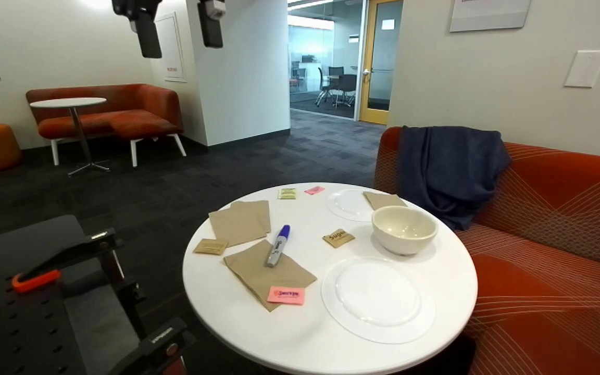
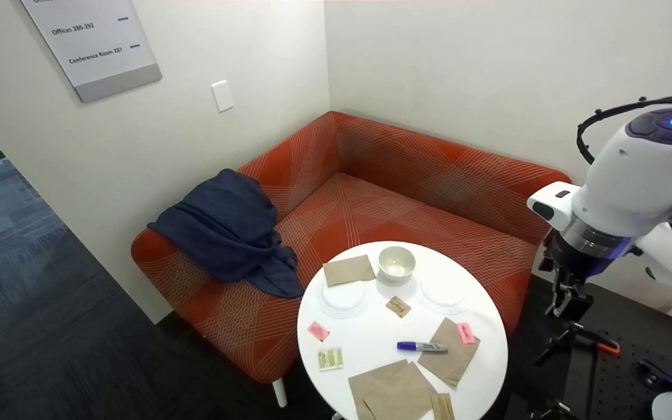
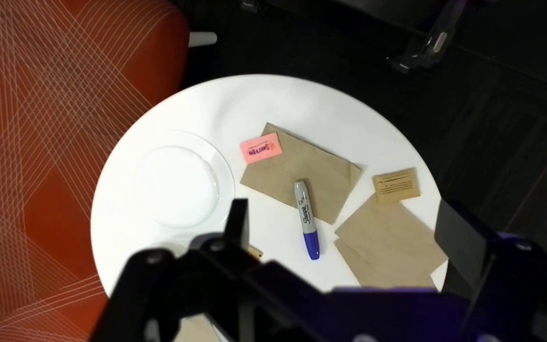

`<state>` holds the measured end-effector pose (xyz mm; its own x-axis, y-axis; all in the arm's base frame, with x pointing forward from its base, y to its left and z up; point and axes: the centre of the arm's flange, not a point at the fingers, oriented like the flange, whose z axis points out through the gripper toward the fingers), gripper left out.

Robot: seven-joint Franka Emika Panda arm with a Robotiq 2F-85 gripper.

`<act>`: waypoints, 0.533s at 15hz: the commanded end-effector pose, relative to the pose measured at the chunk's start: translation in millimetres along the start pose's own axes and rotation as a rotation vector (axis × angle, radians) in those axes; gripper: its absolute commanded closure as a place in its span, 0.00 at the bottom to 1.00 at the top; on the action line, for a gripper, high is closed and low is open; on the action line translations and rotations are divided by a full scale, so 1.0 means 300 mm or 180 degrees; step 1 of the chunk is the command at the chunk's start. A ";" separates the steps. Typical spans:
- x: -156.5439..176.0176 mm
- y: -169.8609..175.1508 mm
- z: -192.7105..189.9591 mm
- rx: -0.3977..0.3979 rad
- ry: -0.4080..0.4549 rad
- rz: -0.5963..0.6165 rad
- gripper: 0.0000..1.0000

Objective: Pick up the marker and place it in the bowl

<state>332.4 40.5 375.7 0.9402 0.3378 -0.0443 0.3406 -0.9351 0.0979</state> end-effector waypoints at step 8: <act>0.114 0.091 0.312 0.0043 -0.0098 -0.0398 0.00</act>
<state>360.1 23.3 316.6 0.9054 0.4201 -0.0610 0.4239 -0.9023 0.0788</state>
